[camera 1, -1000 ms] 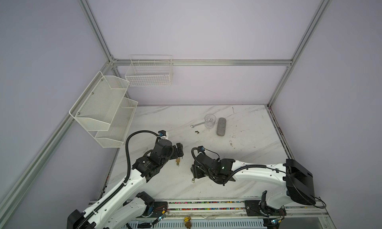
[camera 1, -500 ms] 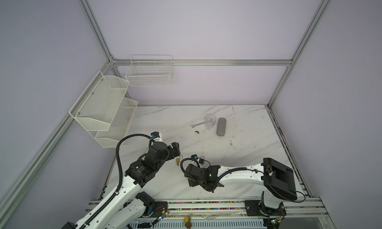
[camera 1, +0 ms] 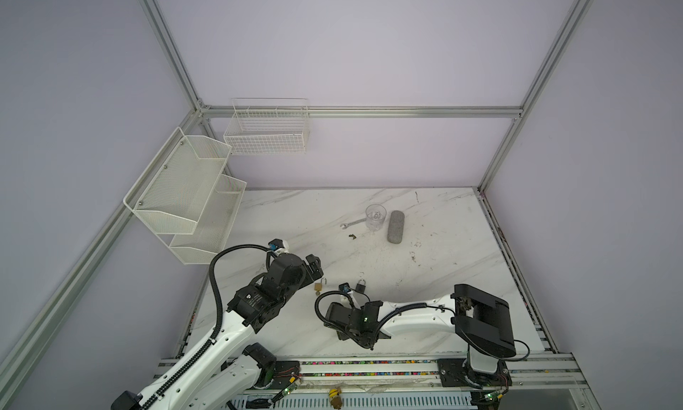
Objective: Unlock with the key
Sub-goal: 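Lower the right gripper over the loose silver key and close on it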
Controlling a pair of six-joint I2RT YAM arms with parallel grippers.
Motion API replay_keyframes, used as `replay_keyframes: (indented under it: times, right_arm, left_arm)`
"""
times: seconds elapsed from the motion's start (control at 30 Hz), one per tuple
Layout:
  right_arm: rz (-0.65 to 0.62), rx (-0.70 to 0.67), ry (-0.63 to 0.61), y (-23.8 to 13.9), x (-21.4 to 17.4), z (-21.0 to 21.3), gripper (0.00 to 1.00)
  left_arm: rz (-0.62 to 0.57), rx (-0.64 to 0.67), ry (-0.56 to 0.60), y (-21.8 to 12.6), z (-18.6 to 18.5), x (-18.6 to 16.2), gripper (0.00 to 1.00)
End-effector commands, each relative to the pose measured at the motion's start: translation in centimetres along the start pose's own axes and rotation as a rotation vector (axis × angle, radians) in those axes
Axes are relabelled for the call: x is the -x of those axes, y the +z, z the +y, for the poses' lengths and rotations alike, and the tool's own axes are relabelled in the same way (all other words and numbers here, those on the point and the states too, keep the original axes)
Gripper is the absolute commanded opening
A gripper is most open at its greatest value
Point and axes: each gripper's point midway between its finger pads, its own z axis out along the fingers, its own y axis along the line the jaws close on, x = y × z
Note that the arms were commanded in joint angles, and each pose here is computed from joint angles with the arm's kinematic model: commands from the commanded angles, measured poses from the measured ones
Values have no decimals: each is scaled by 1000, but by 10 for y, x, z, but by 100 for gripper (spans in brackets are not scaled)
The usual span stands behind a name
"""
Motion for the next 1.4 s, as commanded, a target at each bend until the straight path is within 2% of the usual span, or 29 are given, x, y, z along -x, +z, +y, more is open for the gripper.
replay_keyframes:
  times: [0.0,0.23,0.5,0.7,0.87,1.37]
  right_arm:
    - [13,-95,5,-2,-8,-23,72]
    - [33,-132,-28,-6,-13,-51,79]
    - [59,-126,-31,-6,5,-83,78]
    - [36,109,-73,-29,23,-39,73]
    - [59,100,46,-20,34,-45,70]
    - [81,43,67,12,36,-49,29]
  left_arm:
    - [-26,-96,-113,-18,-30,23,100]
    - [3,-129,-148,-19,-52,24,100]
    - [28,-156,-127,-18,-84,22,100]
    - [26,-189,-125,-23,-96,24,100]
    - [10,-229,-132,-29,-101,27,100]
    - [-21,-265,-133,-41,-106,32,100]
